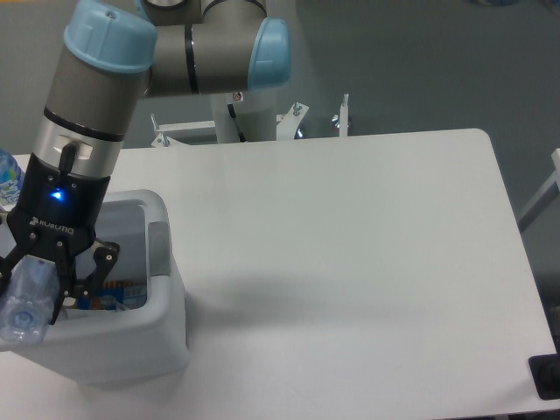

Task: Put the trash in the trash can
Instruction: 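Lower the bottle into the bin and open the gripper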

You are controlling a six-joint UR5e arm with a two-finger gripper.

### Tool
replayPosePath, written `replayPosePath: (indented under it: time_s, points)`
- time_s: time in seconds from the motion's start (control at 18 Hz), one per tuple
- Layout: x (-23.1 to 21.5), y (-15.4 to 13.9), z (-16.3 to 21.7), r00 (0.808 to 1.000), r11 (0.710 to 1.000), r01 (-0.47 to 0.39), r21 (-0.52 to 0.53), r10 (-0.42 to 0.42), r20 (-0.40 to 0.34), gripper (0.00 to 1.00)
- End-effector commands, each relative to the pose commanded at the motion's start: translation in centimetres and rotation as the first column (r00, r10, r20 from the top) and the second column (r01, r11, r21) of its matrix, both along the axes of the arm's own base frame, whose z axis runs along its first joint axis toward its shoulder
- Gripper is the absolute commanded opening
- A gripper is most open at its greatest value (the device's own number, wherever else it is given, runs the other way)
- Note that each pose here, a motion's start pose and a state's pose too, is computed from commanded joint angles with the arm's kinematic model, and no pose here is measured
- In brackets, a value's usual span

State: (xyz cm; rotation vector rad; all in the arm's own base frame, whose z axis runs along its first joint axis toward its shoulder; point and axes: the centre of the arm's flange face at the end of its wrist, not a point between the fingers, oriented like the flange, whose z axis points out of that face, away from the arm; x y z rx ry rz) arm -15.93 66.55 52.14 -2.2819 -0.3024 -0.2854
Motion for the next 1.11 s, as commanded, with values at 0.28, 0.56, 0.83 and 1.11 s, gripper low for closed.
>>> replayPosePath:
  time_s: [0.28,0.56,0.83,1.11]
  points:
    - [0.2,-0.3,-1.1,0.994,0.997,0.078,-0.007,-0.078,-0.071,0.6]
    - [1.2,-1.7,-2.7,0.98,0.988,0.153,-0.033,-0.156,-0.126,0.6]
    - [1.8,-2.7,-2.3,0.972,0.984,0.176,-0.032,-0.179,-0.153,1.0]
    - [0.5,-2.8,-0.2,0.974,0.989,0.15,0.002,-0.147,-0.17,1.0]
